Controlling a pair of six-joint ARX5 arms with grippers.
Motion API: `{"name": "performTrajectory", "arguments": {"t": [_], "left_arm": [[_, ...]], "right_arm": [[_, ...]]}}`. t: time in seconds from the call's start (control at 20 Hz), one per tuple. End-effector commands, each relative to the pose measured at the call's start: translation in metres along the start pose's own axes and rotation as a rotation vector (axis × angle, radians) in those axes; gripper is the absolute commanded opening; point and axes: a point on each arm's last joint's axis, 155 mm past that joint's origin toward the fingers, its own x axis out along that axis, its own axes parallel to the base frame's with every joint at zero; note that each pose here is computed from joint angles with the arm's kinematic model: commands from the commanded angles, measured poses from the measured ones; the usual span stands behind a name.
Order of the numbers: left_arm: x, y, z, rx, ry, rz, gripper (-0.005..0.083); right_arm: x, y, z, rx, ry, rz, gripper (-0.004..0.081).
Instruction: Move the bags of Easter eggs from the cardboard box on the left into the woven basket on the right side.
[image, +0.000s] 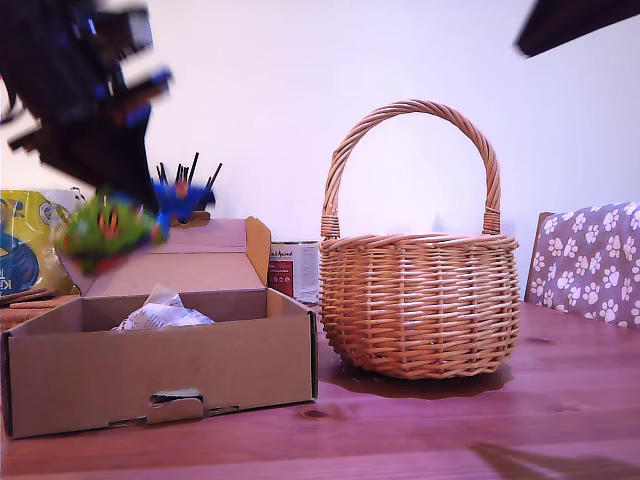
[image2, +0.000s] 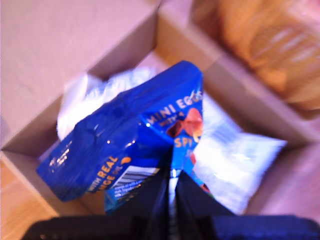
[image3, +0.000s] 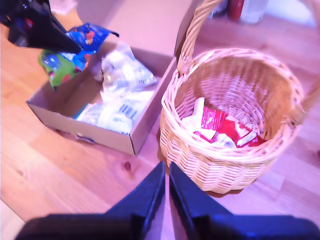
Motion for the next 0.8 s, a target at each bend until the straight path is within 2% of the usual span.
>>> {"name": "performTrajectory", "arguments": {"t": [0.0, 0.25, 0.4, 0.55, 0.75], "left_arm": [[-0.004, -0.014, -0.001, 0.022, -0.014, -0.043, -0.0019], [-0.014, -0.062, 0.018, 0.094, -0.105, -0.16, -0.0019], [-0.02, -0.108, 0.041, 0.175, -0.214, -0.269, -0.0019], [-0.028, -0.148, 0.063, 0.233, -0.33, -0.351, -0.0019], [-0.014, -0.175, 0.091, 0.278, -0.461, -0.38, -0.0019]], "right_arm": [[0.003, 0.0, -0.021, 0.001, 0.019, 0.001, -0.0013], [-0.021, -0.001, -0.036, 0.045, -0.029, -0.022, -0.0013], [-0.033, -0.004, -0.042, 0.056, -0.03, -0.039, -0.0013], [-0.042, -0.004, -0.037, 0.054, -0.072, -0.041, -0.0013], [-0.052, -0.006, -0.032, 0.054, -0.117, -0.053, -0.0013]]}}
